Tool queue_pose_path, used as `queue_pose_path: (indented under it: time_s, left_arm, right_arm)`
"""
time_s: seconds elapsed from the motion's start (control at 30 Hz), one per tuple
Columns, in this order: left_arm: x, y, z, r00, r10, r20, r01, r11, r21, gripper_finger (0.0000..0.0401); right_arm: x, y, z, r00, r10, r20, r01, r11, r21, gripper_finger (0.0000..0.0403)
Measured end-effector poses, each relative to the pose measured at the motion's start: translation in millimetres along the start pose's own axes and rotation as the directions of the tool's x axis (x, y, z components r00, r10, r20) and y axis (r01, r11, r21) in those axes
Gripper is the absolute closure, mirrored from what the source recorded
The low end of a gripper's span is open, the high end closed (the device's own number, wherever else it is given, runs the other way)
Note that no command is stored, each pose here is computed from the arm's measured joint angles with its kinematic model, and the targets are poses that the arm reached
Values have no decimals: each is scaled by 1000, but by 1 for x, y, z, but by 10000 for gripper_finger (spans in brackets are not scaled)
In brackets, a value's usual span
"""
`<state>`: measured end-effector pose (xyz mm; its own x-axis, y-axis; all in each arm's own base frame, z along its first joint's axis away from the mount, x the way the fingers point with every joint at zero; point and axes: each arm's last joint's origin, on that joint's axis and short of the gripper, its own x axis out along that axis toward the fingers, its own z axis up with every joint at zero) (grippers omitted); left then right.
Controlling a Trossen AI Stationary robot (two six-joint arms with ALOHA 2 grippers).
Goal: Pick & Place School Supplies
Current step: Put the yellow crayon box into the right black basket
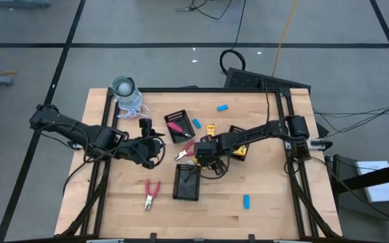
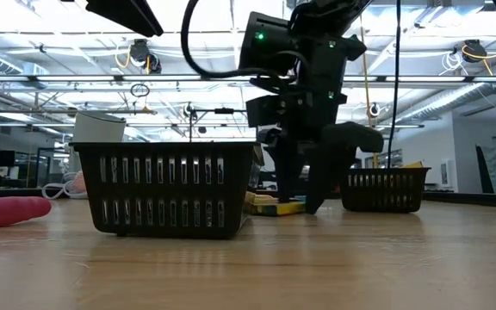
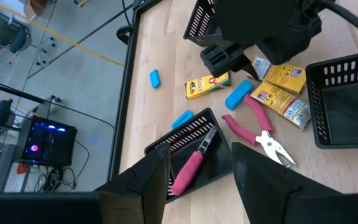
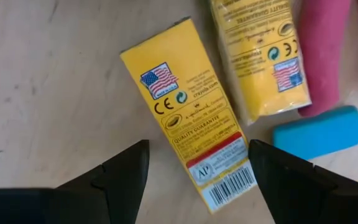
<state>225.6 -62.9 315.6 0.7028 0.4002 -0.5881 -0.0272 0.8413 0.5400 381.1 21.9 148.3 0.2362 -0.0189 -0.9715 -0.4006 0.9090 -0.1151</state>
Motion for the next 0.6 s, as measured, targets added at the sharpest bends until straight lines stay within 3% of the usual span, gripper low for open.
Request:
queue_pose_path:
  time_s: [0.33, 0.6]
  left_arm:
    - [0, 0, 0, 1000, 0, 0, 0, 1000, 0, 224]
    - [0, 0, 0, 1000, 0, 0, 0, 1000, -3, 224]
  right_arm:
    - [4, 0, 1, 1000, -2, 5, 2, 1000, 6, 142]
    - [5, 9, 5, 998, -58, -6, 58, 998, -8, 228]
